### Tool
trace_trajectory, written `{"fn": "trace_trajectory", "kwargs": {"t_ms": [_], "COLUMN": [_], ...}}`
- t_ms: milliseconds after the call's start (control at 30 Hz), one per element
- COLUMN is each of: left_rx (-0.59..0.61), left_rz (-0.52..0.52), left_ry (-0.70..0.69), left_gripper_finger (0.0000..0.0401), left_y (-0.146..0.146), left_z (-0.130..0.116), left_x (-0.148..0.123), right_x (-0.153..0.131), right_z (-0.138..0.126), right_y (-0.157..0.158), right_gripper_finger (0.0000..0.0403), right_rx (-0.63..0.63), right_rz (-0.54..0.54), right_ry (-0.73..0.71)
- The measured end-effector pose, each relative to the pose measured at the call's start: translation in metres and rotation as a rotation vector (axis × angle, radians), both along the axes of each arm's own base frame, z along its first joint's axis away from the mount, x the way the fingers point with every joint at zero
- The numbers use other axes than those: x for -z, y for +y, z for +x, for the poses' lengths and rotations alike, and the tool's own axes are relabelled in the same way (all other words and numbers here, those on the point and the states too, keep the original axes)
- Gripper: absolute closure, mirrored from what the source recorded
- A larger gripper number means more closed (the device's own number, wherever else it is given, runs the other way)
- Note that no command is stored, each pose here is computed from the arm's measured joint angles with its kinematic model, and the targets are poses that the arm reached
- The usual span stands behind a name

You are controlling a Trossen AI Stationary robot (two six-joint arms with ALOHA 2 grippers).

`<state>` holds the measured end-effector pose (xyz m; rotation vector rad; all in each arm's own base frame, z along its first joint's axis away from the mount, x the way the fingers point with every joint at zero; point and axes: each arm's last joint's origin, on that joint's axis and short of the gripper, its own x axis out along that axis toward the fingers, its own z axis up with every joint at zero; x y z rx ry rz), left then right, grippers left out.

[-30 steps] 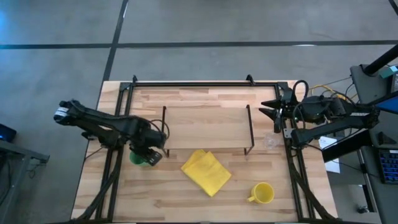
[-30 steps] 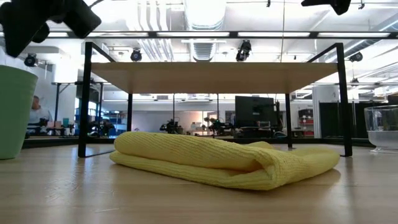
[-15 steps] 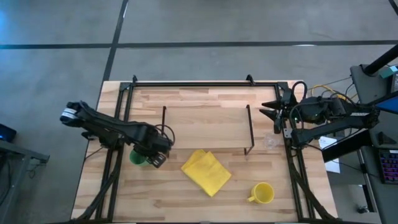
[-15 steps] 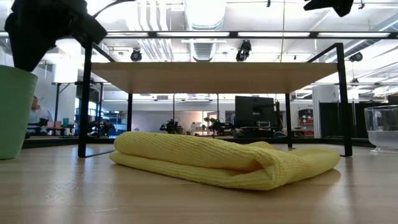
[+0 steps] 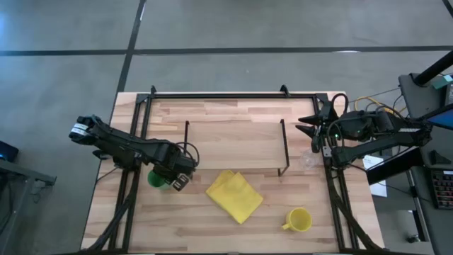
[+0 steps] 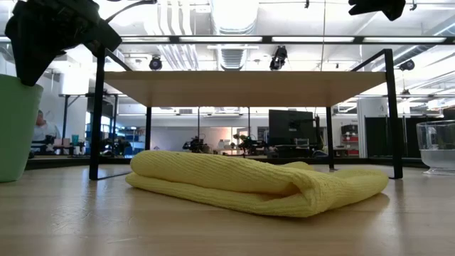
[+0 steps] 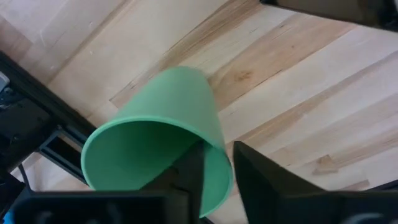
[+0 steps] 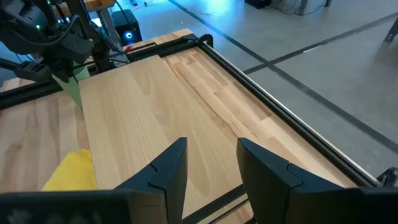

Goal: Stack small to large cups/mugs on shelf
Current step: Put the green cup on the shelf

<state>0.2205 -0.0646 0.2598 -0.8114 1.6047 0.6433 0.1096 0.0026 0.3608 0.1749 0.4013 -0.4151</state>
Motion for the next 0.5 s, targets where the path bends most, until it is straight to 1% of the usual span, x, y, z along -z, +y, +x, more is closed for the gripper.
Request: {"fn": "trace_trajectory", "kwargs": {"t_ms": [100, 133, 333, 500], "left_rx": [0.0, 0.0, -0.003, 0.002], "left_rz": [-0.008, -0.01, -0.077, -0.111], "left_ry": [0.002, 0.003, 0.006, -0.064], "left_gripper_finger": [0.0385, 0.0393, 0.04, 0.04], "left_y": [0.0, 0.0, -0.002, -0.005], "left_z": [0.0, 0.0, 0.001, 0.007], "left_x": [0.0, 0.0, -0.004, -0.025], "right_x": [0.0, 0.0, 0.0, 0.0], "right_z": [0.0, 0.0, 0.0, 0.0], "right_y": [0.0, 0.0, 0.0, 0.0], "right_gripper_finger": [0.0267, 0.0266, 0.0268, 0.0268], "right_rx": [0.0, 0.0, 0.0, 0.0], "right_rz": [0.0, 0.0, 0.0, 0.0], "right_ry": [0.0, 0.0, 0.0, 0.0]}}
